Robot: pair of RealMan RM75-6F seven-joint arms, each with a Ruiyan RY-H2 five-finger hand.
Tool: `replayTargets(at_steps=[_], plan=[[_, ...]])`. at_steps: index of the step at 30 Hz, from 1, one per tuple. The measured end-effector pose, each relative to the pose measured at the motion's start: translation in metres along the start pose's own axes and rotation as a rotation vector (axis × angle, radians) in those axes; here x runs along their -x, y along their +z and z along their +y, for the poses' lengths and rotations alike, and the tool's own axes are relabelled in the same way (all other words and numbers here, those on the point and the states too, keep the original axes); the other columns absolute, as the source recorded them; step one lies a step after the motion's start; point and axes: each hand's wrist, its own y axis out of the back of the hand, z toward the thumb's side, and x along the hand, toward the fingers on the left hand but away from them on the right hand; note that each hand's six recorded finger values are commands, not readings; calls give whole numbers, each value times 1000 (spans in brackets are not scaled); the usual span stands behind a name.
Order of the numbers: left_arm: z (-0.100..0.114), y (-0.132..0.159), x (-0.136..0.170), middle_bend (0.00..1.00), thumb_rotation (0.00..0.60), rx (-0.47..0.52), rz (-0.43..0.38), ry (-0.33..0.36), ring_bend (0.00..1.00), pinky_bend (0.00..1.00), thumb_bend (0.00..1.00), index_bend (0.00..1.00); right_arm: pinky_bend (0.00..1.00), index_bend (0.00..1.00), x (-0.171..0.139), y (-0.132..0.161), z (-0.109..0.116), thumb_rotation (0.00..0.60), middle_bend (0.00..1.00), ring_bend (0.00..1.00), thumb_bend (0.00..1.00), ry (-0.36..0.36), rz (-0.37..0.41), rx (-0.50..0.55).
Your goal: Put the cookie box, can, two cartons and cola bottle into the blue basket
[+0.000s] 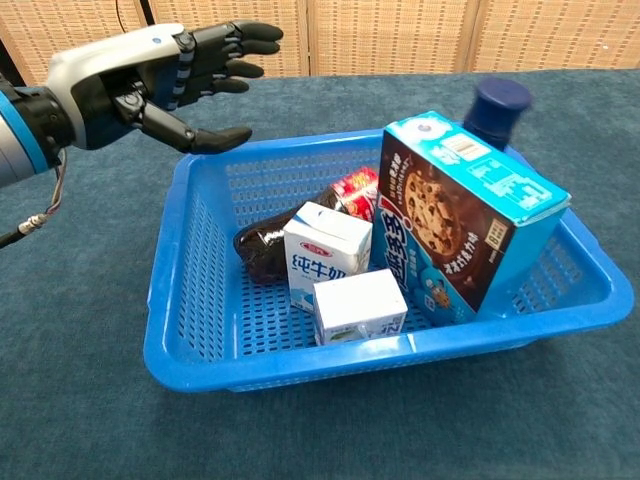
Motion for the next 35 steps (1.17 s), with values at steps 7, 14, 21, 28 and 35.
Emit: replayTargets(at_steps=[7,14,21,28,35], plan=[[26,11,15,0,600,4,-22,58,0,0,342,0,0,44,-2,3,2,600,0,0,0,-6,10,7],[52,10,32,0,600,-80,9,101,0,0,296,0,0,44,-3,4,4,600,0,0,0,-8,14,7],[83,1,75,0,600,-331,171,147,0,0,296,0,0,44,-4,6,7,600,0,0,0,-21,23,-6],[110,-17,150,0,600,-519,395,277,0,0,296,0,0,44,-5,7,8,600,0,0,0,-19,28,-18],[117,-30,221,0,600,-588,565,422,0,0,296,0,0,29,-8,6,9,600,0,0,0,-25,20,-47]])
